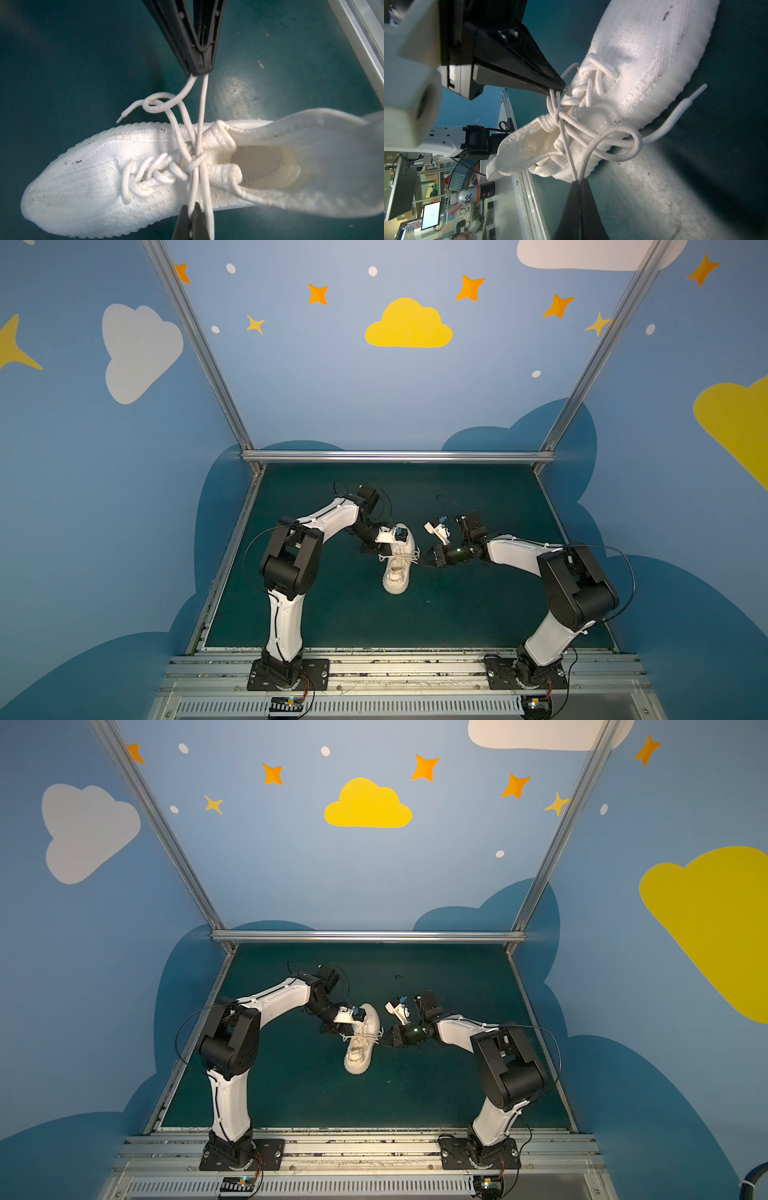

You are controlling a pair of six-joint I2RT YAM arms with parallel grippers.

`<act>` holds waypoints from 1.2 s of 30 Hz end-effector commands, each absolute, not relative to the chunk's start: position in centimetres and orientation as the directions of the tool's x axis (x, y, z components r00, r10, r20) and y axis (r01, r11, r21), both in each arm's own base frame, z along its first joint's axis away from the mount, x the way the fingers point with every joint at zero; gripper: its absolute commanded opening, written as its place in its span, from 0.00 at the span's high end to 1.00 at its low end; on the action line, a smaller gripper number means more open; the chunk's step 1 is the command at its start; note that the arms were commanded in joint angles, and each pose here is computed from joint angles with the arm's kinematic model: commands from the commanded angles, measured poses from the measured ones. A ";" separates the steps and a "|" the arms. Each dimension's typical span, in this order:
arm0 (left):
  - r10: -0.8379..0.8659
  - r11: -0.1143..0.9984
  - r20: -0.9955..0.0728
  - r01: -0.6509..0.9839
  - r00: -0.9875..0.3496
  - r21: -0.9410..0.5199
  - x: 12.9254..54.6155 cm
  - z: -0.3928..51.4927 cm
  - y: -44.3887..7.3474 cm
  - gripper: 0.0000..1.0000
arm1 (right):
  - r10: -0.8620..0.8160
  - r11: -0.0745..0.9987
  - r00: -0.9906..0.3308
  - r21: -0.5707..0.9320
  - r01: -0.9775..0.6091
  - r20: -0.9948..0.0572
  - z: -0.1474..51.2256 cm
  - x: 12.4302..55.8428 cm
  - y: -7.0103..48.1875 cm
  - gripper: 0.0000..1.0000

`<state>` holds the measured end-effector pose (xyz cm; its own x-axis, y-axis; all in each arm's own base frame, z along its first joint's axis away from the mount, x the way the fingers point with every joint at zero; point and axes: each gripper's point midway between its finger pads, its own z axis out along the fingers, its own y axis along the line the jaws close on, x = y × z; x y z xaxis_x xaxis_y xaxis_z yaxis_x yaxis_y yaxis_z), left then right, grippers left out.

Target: Tie the shoes

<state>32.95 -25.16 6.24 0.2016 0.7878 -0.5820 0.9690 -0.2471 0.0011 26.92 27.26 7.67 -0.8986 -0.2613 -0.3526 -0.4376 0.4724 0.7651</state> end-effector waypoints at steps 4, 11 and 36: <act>0.872 -0.158 -0.472 0.987 0.134 -0.011 35.0 4.8 -21.4 0.97 | -0.259 0.543 -0.942 0.775 -0.325 -0.214 5.6 24.9 25.1 1.00; 0.878 -0.134 -0.456 0.989 0.144 0.055 35.8 5.9 -20.8 0.97 | -0.255 0.540 -0.942 0.777 -0.325 -0.217 5.9 24.6 25.0 1.00; 0.855 -0.166 -0.488 0.984 0.178 0.069 34.4 7.3 -21.3 0.97 | -0.259 0.528 -0.941 0.784 -0.328 -0.219 6.4 24.8 25.4 1.00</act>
